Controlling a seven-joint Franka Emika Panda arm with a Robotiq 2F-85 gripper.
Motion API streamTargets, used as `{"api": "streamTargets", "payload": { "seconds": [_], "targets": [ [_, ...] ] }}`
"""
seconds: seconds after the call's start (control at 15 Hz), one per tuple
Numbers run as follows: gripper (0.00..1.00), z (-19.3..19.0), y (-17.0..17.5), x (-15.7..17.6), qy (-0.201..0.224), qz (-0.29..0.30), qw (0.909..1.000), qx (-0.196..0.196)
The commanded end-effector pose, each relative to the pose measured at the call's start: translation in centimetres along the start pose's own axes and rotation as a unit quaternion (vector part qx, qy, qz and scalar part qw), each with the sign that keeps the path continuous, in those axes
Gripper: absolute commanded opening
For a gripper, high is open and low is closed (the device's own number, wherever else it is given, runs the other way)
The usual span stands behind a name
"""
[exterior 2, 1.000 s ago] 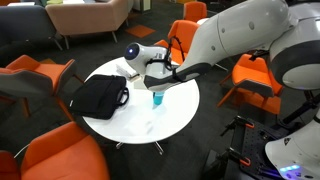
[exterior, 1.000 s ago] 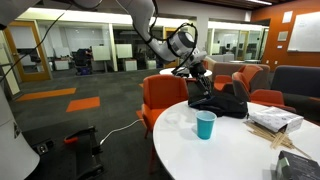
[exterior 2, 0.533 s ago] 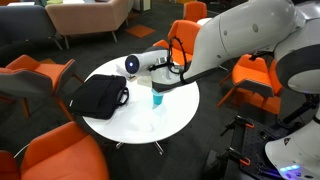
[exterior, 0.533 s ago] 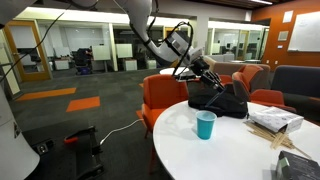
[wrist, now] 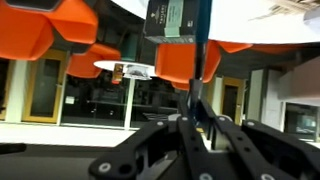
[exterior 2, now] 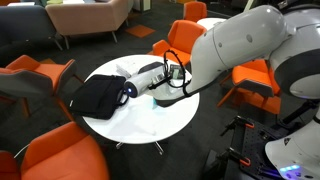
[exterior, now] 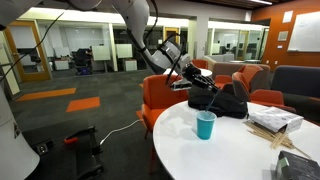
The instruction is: Pick up the pen from the table and put it in the light blue cup.
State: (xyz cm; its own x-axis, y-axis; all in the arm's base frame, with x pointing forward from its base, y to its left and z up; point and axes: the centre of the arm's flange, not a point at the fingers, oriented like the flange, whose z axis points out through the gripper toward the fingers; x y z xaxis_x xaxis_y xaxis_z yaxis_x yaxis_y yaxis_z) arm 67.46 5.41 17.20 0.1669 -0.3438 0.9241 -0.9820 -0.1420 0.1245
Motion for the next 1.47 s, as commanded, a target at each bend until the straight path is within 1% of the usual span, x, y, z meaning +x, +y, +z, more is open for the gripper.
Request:
{"api": "streamTargets", "payload": {
  "seconds": [0.0, 0.27, 0.53, 0.73, 1.0, 1.07, 1.13, 1.2, 1.4],
  "targets": [
    [0.02, 0.2, -0.7, -1.9, 0.026, 0.006, 0.9996, 0.006],
    [0.02, 1.3, -1.2, -5.0, 0.045, -0.004, 0.999, 0.004],
    [0.02, 1.7, -1.3, -7.6, 0.061, -0.014, 0.9978, 0.021],
    [0.02, 1.2, -1.5, -8.8, 0.06, -0.014, 0.9974, 0.038],
    [0.02, 0.6, -1.7, -9.6, 0.061, -0.012, 0.9969, 0.049],
    [0.31, 0.5, -1.7, -9.7, 0.062, -0.012, 0.9967, 0.05],
    [0.32, 0.5, -1.7, -9.7, 0.059, -0.014, 0.9968, 0.051],
    [0.38, 0.3, -1.4, -9.6, 0.054, -0.019, 0.9971, 0.049],
    [0.65, -0.1, -0.6, -8.5, 0.041, -0.024, 0.9979, 0.044]
  ]
}}
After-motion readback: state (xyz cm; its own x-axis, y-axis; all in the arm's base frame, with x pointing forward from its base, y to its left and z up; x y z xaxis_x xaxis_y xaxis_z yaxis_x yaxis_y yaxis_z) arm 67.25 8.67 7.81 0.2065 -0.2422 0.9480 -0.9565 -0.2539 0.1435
